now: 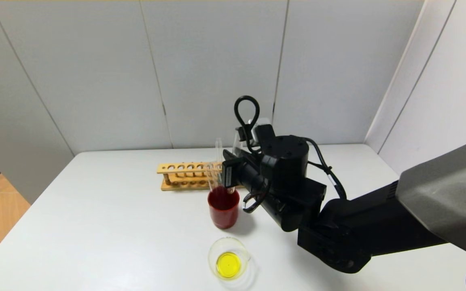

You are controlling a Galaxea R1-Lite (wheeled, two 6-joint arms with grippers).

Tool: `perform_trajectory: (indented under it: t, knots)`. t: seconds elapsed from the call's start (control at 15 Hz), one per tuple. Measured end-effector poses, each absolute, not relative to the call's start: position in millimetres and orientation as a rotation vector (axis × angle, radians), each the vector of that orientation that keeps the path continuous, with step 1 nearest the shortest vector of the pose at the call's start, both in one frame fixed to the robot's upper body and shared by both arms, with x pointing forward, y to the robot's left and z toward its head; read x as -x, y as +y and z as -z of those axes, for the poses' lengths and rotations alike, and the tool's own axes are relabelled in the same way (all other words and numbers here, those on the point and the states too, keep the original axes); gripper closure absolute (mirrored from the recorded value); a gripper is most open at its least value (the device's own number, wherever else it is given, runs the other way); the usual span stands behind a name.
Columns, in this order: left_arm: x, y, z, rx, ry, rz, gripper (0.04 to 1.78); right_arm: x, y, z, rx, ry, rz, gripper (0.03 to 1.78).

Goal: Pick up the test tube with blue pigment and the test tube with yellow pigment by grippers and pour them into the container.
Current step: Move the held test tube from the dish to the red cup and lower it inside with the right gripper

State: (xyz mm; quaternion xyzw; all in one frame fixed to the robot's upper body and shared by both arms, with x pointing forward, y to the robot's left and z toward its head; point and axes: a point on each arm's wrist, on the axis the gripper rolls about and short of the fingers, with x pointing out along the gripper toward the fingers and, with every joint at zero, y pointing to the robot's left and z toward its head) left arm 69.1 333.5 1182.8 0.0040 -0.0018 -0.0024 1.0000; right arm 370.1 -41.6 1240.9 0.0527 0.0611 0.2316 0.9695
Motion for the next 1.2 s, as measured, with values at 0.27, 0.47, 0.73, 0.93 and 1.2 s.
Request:
perform_trajectory:
  t: [0.27, 0.47, 0.73, 0.93, 1.2]
  knots:
    - [-69.1, 333.6, -1182.8, -0.008, -0.004, 0.004, 0.08, -377.4, -37.0, -1223.2, -0.13, 0.132, -0.463, 1.44]
    - [-69.1, 333.5, -1182.8, -0.009, -0.004, 0.005, 0.08, -385.7, -35.0, -1209.5, -0.124, 0.148, -0.458, 1.44]
    - [-69.1, 333.5, -1182.8, -0.008, -0.004, 0.005, 0.08, -393.2, -33.1, -1193.2, -0.124, 0.148, -0.452, 1.44]
    - [-69.1, 333.5, -1182.8, -0.008, -0.004, 0.005, 0.08, -395.7, -33.1, -1182.2, -0.115, 0.169, -0.483, 1.41]
    - [-69.1, 333.5, -1182.8, -0.008, -0.004, 0.005, 0.08, -397.8, -34.7, -1177.4, -0.111, 0.179, -0.486, 1.05]
